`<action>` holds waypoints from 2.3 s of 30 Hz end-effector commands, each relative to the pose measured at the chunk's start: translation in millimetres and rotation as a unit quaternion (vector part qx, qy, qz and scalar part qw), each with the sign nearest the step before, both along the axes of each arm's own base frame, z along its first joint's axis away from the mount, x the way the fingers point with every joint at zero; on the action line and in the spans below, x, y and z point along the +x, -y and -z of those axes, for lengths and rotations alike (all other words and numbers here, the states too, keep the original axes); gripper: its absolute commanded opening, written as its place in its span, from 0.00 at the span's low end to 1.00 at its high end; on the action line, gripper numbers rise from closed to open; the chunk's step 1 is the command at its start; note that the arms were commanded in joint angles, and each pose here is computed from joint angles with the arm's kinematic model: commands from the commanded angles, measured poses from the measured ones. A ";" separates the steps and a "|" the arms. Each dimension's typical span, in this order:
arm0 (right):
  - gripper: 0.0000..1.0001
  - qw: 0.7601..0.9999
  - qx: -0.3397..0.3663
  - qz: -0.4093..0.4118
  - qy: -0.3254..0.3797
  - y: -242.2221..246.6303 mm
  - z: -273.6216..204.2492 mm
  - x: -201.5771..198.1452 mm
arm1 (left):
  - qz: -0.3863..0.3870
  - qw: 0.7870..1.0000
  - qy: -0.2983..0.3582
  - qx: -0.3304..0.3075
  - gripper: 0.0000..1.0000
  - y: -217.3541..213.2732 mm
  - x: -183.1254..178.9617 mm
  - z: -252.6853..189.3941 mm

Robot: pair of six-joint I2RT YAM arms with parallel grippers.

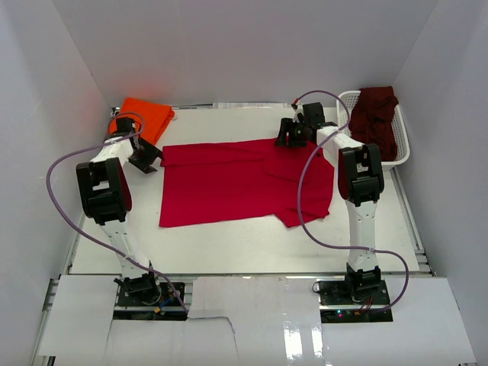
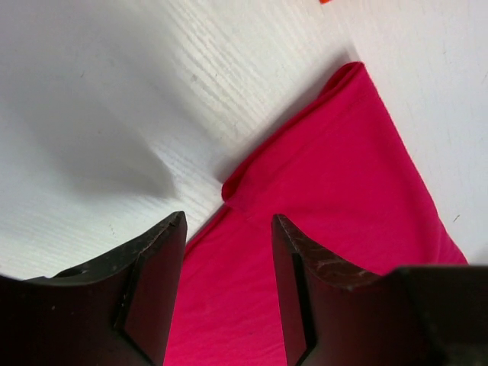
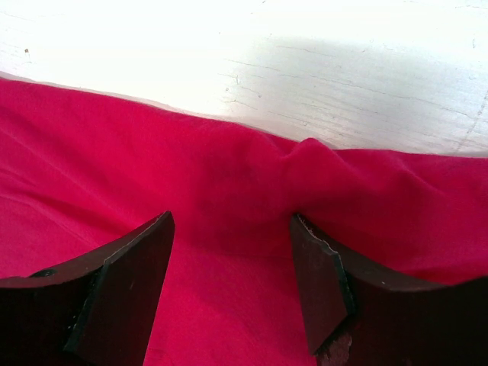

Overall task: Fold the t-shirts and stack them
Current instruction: Fold the flattened tshirt in 1/3 of the way

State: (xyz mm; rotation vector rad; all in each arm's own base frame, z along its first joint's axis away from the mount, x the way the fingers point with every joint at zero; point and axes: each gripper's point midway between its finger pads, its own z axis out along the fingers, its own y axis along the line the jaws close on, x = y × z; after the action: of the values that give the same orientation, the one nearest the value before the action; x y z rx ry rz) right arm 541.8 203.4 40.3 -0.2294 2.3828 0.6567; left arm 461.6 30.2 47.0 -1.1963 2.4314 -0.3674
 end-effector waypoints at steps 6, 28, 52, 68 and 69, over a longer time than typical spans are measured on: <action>0.70 0.999 -0.025 0.005 -0.030 13.4 26.6 -5.7 | -0.005 1.000 0.013 -0.009 0.59 1.2 15.9 5.1; 0.70 0.999 -0.027 0.008 -0.027 18.0 23.0 -6.1 | -0.003 1.000 0.006 -0.024 0.01 6.3 16.7 23.7; 0.70 0.999 -0.025 0.006 -0.029 17.8 23.0 -7.0 | 0.003 0.999 0.038 -0.010 0.00 -10.4 15.5 -26.4; 0.70 0.999 -0.023 0.007 -0.028 17.1 22.6 -5.4 | 0.005 0.999 0.032 -0.014 0.02 -20.7 13.0 -24.1; 0.70 0.999 -0.023 0.007 -0.029 17.2 23.1 -5.9 | 0.006 0.999 0.031 -0.017 0.08 -19.6 12.9 -23.0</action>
State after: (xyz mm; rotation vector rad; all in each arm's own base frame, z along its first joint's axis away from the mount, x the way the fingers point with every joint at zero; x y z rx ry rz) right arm 542.5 201.2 40.2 -0.2349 2.3809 0.6530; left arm 463.8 43.6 33.5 -1.2276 2.4577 -0.4245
